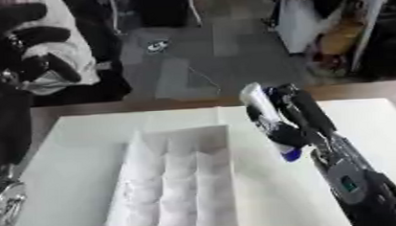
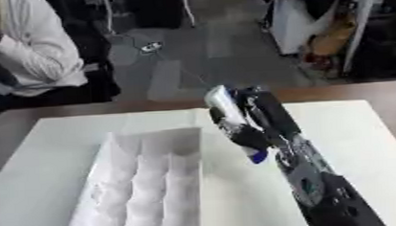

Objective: Pick up objects on the table and place them in the box.

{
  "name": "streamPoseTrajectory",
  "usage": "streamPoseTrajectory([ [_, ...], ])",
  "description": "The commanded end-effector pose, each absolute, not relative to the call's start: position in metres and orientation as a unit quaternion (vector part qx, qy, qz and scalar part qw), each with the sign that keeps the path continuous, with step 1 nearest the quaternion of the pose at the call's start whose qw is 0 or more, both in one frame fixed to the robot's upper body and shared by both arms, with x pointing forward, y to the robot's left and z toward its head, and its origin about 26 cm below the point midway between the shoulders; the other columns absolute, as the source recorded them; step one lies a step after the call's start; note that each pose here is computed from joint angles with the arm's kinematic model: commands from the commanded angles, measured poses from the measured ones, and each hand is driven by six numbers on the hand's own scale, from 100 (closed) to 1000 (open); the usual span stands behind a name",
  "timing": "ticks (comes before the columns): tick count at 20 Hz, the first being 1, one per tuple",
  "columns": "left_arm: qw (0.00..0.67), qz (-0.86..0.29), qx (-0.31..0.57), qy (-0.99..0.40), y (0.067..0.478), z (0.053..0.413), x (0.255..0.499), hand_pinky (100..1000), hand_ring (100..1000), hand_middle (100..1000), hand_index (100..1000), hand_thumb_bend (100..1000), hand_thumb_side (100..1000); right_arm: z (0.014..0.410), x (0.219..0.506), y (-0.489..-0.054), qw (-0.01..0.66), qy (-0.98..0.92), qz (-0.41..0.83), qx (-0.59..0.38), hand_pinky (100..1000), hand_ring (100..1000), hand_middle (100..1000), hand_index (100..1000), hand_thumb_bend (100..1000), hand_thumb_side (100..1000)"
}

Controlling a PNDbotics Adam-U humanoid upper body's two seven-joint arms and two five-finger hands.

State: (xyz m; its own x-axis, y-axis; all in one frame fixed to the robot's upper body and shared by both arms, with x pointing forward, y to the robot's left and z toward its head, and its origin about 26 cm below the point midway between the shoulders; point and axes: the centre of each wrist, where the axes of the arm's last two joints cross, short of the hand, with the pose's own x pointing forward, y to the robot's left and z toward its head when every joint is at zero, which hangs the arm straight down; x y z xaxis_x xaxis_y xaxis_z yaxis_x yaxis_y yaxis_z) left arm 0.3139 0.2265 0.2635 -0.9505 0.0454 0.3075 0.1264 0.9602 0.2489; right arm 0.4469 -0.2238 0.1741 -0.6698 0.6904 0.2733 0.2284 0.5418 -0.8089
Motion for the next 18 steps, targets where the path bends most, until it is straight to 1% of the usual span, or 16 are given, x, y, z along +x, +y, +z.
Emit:
streamPoseTrajectory([
  [1, 0.133, -0.137, -0.028, -0.981, 0.225, 0.276, 0.31, 465, 695, 793, 839, 533, 878, 0.186, 0.452, -0.221, 0.285, -0.848, 0.38, -0.234, 100, 100, 100, 243, 100, 871],
  [2, 0.133, -0.138, -0.027, -0.981, 0.223, 0.278, 0.31, 461, 695, 793, 838, 534, 882, 0.185, 0.453, -0.22, 0.29, -0.855, 0.374, -0.214, 100, 100, 100, 232, 100, 830],
  [6, 0.132, -0.14, -0.034, -0.981, 0.216, 0.282, 0.31, 445, 692, 793, 838, 532, 882, 0.189, 0.456, -0.216, 0.297, -0.872, 0.36, -0.147, 100, 100, 100, 228, 100, 815],
  [9, 0.131, -0.141, -0.047, -0.98, 0.211, 0.285, 0.31, 445, 692, 792, 838, 533, 883, 0.195, 0.458, -0.211, 0.295, -0.879, 0.355, -0.118, 100, 100, 100, 226, 100, 805],
  [18, 0.119, -0.14, -0.066, -0.981, 0.201, 0.295, 0.31, 448, 695, 795, 841, 532, 887, 0.211, 0.46, -0.2, 0.266, -0.88, 0.383, -0.084, 100, 100, 100, 233, 100, 826],
])
